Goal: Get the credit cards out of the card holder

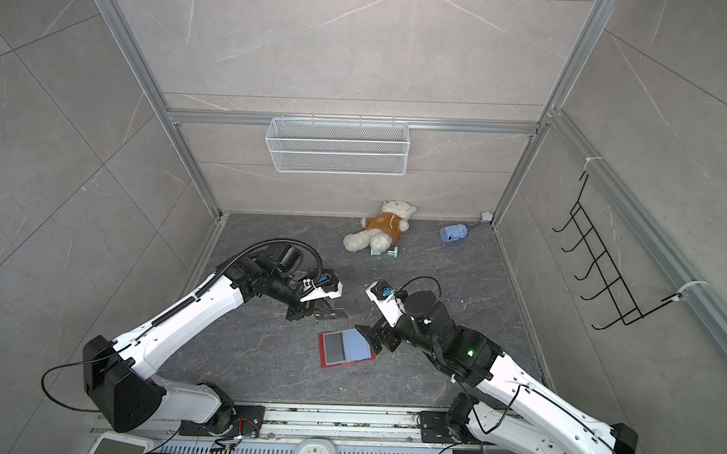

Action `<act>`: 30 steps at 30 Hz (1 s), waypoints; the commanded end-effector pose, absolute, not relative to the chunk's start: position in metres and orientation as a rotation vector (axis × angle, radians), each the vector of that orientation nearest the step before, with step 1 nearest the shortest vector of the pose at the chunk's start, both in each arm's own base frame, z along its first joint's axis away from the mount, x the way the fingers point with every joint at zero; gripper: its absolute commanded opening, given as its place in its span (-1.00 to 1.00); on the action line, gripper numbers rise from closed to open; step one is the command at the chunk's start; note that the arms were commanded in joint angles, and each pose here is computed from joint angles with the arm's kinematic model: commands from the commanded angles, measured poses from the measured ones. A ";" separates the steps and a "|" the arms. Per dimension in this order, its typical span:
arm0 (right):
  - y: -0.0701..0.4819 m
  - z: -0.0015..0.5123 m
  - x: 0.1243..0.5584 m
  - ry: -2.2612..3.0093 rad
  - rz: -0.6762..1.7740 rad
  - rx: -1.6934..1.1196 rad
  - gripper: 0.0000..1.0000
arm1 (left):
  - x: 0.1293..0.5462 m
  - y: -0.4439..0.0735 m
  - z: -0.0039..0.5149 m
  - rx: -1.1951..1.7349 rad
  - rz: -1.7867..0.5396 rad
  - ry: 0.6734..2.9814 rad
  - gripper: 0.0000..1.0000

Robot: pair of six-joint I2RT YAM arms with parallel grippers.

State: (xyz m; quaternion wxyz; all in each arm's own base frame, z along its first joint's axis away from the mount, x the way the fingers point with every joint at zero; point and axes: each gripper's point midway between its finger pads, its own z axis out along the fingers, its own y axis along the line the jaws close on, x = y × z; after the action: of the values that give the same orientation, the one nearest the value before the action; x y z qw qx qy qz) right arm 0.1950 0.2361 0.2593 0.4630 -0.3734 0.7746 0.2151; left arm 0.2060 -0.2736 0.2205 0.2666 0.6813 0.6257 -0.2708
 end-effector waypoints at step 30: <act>0.251 0.221 0.202 1.971 0.535 -0.950 1.00 | 0.351 -0.244 0.186 1.884 -0.325 1.819 -1.00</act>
State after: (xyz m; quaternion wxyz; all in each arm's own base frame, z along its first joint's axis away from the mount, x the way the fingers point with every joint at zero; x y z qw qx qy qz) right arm 0.2013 0.2461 0.2194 0.4252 -0.3756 0.7968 0.2079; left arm 0.3454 -0.2490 0.1830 0.2524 0.6838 0.6726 -0.1280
